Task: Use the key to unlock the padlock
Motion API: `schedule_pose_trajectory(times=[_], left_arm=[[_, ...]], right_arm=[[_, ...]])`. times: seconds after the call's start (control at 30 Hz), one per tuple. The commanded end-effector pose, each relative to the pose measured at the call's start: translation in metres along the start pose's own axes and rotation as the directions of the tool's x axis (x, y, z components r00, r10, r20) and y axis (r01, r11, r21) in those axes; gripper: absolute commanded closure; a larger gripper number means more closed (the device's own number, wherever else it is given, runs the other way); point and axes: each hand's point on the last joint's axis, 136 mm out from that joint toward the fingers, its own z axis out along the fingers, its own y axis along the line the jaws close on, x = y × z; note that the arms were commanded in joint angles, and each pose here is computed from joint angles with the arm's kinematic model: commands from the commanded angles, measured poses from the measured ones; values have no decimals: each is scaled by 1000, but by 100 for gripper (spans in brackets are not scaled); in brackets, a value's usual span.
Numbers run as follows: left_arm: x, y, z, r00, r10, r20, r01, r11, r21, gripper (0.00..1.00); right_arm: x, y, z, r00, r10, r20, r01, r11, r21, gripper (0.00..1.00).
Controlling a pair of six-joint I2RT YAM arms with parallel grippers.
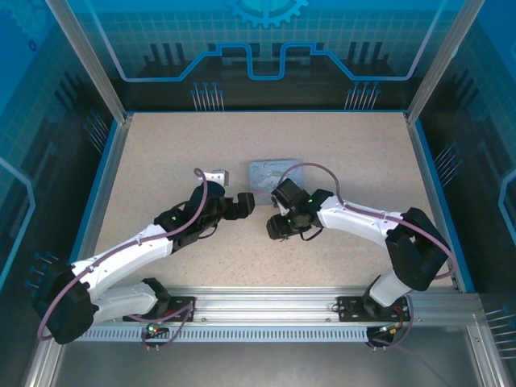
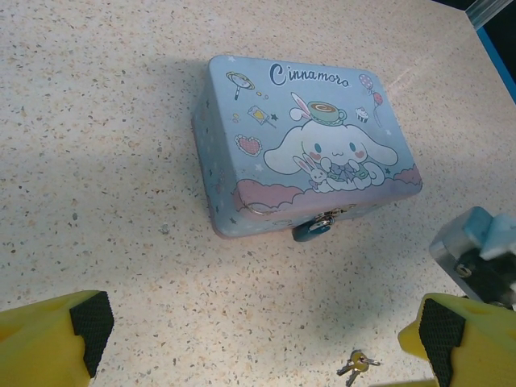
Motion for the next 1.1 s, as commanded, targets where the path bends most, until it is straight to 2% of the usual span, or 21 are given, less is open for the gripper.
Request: schedule_pose_trajectory(times=[0.0, 0.53, 1.07], left_arm=[[1, 1, -1, 999, -33, -10, 33, 999, 3, 1], [1, 0, 0, 999, -39, -14, 39, 999, 8, 1], [1, -1, 2, 999, -46, -14, 47, 999, 10, 1]], right_arm=[[10, -26, 10, 997, -34, -63, 40, 994, 98, 41], [31, -11, 39, 984, -100, -146, 111, 991, 68, 56], [47, -9, 49, 979, -107, -171, 123, 989, 82, 62]])
